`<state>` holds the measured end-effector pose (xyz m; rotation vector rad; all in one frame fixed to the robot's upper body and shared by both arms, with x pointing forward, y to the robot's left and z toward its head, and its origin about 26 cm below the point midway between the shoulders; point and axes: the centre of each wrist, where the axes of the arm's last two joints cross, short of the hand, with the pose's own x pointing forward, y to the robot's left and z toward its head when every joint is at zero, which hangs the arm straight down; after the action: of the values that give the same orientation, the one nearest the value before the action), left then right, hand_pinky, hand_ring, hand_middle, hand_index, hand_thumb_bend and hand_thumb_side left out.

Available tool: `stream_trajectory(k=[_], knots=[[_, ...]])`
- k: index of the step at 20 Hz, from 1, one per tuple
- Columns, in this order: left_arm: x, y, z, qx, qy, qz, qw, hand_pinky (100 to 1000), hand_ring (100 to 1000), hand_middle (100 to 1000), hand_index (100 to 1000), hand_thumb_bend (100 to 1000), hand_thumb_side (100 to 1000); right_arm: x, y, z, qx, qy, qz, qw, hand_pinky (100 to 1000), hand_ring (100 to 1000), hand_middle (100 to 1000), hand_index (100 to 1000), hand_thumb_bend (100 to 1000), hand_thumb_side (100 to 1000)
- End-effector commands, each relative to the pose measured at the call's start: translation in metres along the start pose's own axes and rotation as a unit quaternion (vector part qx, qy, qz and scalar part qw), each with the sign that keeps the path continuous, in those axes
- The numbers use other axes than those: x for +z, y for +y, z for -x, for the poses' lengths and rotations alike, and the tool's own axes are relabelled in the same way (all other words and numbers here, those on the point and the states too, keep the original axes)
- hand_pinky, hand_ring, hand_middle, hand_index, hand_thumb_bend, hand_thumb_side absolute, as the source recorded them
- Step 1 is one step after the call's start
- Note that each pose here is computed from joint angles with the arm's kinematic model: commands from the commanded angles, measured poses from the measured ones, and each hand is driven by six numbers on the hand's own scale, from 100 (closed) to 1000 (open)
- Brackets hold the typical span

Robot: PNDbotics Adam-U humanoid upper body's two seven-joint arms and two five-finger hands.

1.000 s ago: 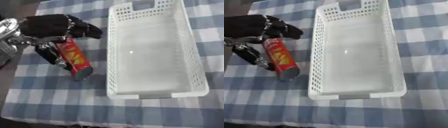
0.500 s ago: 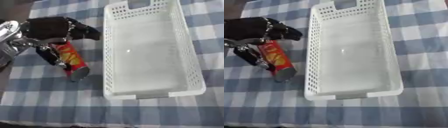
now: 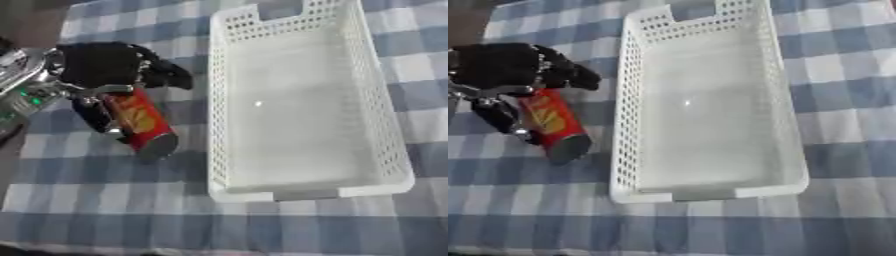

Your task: Pick up objects on the table and place them in the box.

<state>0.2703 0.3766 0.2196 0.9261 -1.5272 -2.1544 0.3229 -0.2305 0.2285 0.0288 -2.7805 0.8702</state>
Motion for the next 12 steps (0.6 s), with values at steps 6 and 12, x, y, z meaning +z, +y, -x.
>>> stream_trajectory(k=[6, 12], knots=[[0.0059, 0.0151, 0.0042, -0.082, 0.019, 0.051, 0.995, 743, 818, 878, 999, 808, 100, -0.0054, -0.0042, -0.0033, 0.008, -0.01, -0.006, 1.0, 331, 518, 626, 864, 100, 1000], [0.0062, 0.0148, 0.0036, -0.125, 0.031, 0.067, 0.989, 739, 818, 864, 995, 811, 111, -0.0064, -0.0048, -0.0038, 0.008, -0.011, -0.007, 1.0, 331, 518, 626, 864, 100, 1000]])
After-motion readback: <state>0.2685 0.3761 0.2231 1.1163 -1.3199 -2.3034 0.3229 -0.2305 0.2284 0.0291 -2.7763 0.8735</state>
